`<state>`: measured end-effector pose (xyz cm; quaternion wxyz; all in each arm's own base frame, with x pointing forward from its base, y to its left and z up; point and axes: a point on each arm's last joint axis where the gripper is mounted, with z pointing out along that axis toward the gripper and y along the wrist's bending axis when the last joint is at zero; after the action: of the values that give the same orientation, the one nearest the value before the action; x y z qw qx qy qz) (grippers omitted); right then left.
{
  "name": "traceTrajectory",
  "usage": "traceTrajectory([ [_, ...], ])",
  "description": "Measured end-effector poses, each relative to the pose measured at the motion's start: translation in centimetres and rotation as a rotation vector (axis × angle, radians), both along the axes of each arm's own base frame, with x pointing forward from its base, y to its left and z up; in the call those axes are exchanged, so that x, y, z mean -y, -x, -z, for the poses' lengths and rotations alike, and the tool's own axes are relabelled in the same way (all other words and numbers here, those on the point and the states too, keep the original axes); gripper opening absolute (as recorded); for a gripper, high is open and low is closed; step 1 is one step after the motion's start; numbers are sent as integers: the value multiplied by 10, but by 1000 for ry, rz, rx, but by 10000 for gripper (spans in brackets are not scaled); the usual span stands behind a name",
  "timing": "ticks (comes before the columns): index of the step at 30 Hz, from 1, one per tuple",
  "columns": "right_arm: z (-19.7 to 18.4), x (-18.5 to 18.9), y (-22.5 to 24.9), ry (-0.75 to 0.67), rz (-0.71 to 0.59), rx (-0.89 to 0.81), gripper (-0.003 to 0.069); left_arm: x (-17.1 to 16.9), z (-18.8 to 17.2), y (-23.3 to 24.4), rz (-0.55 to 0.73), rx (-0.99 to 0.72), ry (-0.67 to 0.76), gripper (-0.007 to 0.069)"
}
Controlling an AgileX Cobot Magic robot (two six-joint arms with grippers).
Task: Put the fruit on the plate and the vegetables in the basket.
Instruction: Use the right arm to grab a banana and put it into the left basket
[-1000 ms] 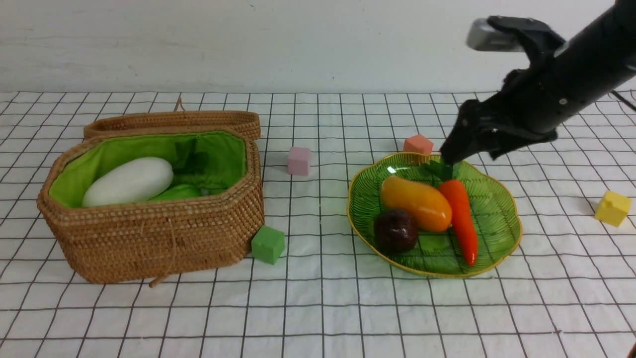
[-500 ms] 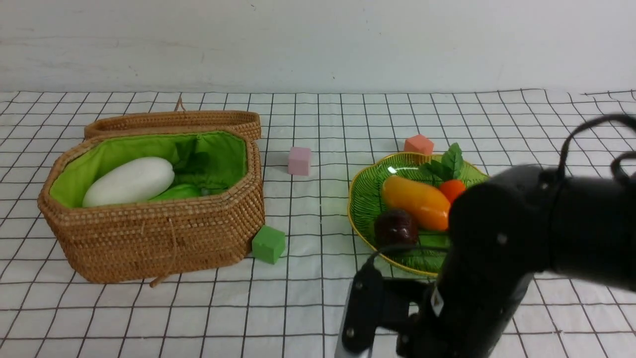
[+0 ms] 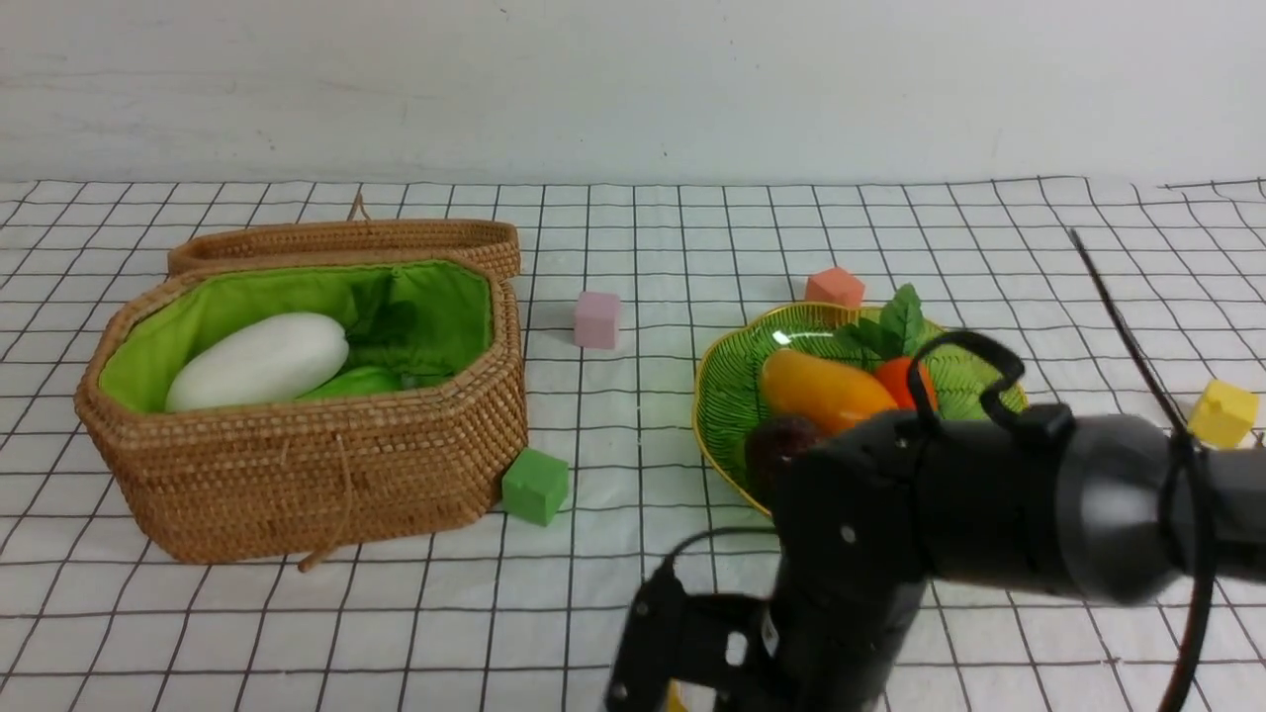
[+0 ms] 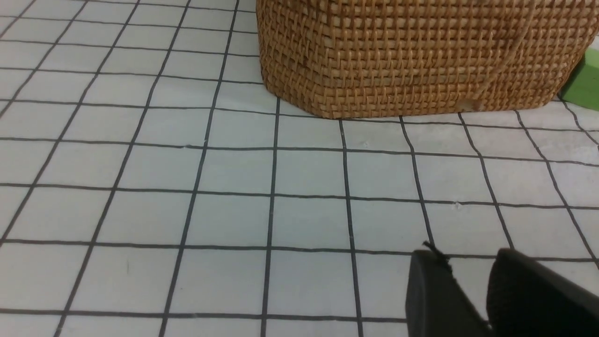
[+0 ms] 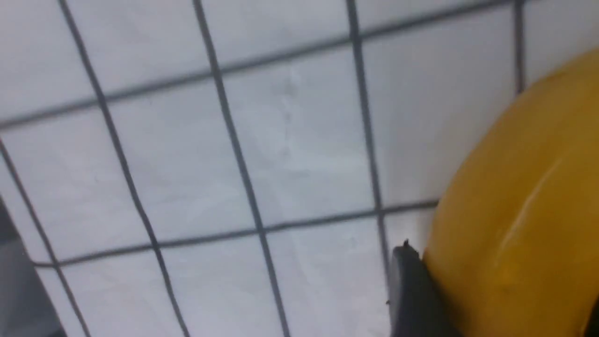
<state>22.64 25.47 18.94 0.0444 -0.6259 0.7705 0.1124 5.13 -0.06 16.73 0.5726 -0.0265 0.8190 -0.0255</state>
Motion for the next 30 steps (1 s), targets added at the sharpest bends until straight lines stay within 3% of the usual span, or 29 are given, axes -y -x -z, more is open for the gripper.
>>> traceTrajectory([
  [3,-45,-24,-20,-130,-3,85,325,0,0,0,0,0,0,184],
  [5,-94,-47,-38,-293,-11,190,325,0,0,0,0,0,0,187],
  [6,-92,-48,-39,-291,-13,190,325,0,0,0,0,0,0,187],
  [9,-146,-86,-70,-540,-13,351,325,0,0,0,0,0,0,190],
  [12,-165,-113,-96,-716,24,448,325,0,0,0,0,0,0,195],
  [17,-131,-148,-143,-867,133,537,325,0,0,0,0,0,0,197],
  [21,-93,-156,-164,-856,178,585,325,0,0,0,0,0,0,201],
  [26,-84,-156,-168,-847,186,581,337,0,0,0,0,0,0,206],
  [27,-85,-156,-167,-847,183,578,352,0,0,0,0,0,0,206],
  [29,-91,-155,-163,-841,163,560,496,0,0,0,0,0,0,207],
  [30,-91,-155,-163,-838,161,557,510,0,0,0,0,0,0,207],
])
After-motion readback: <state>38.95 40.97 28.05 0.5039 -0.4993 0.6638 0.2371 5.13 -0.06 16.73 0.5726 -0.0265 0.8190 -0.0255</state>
